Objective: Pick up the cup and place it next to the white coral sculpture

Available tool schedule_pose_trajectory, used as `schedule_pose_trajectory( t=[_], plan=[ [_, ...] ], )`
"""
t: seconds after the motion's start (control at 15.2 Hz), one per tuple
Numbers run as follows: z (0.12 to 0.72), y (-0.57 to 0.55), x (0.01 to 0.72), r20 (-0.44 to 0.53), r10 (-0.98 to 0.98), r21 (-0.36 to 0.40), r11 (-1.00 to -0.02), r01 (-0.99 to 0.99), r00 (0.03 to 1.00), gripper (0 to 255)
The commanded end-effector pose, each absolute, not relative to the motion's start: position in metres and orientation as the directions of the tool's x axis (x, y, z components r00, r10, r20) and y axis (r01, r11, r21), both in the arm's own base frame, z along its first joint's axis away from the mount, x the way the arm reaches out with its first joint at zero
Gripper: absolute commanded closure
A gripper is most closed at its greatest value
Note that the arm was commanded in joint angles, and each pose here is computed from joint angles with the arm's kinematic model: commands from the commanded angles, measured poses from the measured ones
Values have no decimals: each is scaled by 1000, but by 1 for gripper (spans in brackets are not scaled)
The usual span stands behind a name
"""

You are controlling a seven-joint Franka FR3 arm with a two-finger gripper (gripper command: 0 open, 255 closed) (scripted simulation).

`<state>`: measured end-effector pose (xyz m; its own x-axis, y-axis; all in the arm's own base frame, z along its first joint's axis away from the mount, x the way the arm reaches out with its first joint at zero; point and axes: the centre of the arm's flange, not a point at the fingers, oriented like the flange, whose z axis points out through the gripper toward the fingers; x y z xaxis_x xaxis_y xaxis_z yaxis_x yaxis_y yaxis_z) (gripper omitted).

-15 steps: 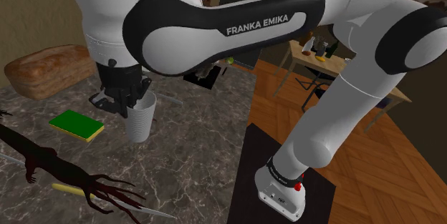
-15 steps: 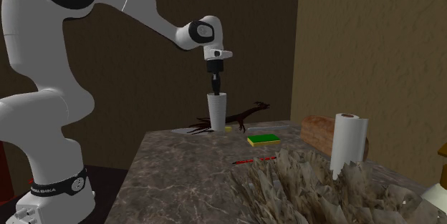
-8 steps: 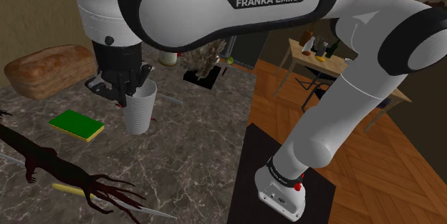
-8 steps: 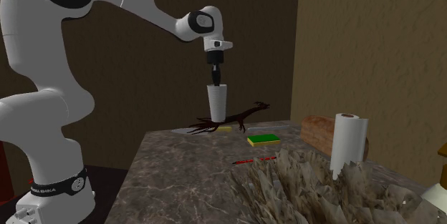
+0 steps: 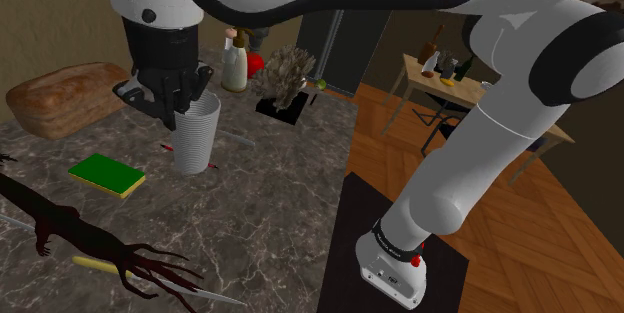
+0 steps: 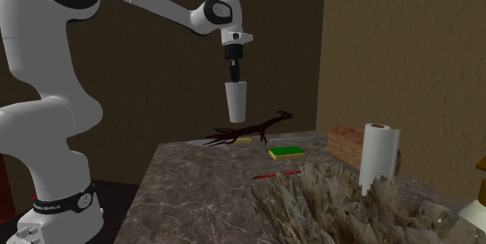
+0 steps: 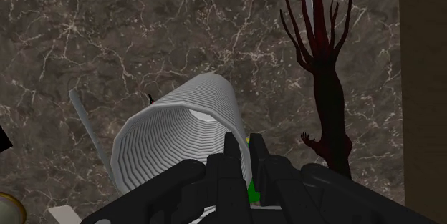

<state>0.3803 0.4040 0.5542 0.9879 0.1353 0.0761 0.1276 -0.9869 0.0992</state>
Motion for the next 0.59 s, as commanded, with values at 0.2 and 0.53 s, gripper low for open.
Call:
schedule_pose_trajectory(
  t=[0.2,0.53],
  plan=[
    [581,405,381,76,135,99,-987,127,988,255],
    [608,405,381,76,135,99,-987,127,988,255]
  ],
)
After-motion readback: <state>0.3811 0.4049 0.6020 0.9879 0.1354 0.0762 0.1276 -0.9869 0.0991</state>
